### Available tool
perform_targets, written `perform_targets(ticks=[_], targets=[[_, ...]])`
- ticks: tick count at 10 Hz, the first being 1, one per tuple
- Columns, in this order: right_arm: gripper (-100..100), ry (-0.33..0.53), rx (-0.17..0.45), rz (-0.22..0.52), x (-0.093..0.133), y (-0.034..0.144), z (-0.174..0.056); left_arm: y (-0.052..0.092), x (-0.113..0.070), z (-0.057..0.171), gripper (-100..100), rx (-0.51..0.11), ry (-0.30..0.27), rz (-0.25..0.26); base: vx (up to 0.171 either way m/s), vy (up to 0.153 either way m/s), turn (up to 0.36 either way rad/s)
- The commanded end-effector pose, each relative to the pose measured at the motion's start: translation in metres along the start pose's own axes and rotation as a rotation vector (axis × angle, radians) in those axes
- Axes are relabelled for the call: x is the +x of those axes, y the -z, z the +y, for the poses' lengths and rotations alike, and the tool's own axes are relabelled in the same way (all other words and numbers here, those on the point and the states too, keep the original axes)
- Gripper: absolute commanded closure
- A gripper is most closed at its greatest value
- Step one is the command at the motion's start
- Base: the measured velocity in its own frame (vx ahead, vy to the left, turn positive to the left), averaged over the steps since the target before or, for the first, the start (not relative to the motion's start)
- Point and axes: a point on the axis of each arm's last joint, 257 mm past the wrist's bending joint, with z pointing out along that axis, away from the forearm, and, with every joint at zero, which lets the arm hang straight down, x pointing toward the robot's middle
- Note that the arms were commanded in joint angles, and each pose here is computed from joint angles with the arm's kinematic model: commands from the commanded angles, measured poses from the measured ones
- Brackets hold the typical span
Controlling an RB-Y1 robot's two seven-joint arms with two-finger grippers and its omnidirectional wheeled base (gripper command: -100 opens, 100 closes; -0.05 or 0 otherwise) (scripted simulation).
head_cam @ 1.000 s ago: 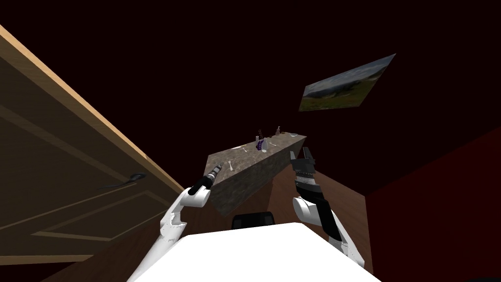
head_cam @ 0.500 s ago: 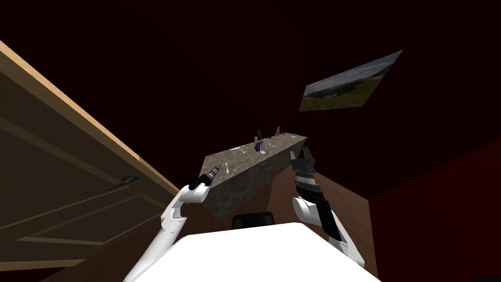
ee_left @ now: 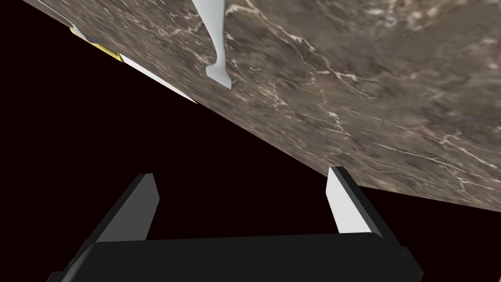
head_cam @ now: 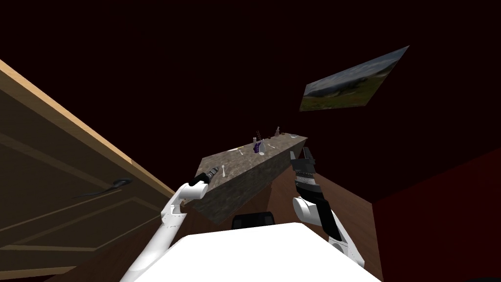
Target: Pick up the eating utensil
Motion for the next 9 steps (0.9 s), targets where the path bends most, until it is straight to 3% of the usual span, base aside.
perform_targets(ticks=[1, 9], targets=[[0, 0.0, 0.0, 0.0, 0.0, 0.0, 0.0, -0.004, -0.002, 0.012, -100, -0.043, -0.007, 0.021, 0.083, -0.062, -0.008], [0, 0.0, 0.0, 0.0, 0.0, 0.0, 0.0, -0.008, -0.009, 0.059, -100, -0.207, -0.025, 0.12, 0.078, -0.061, -0.004]])
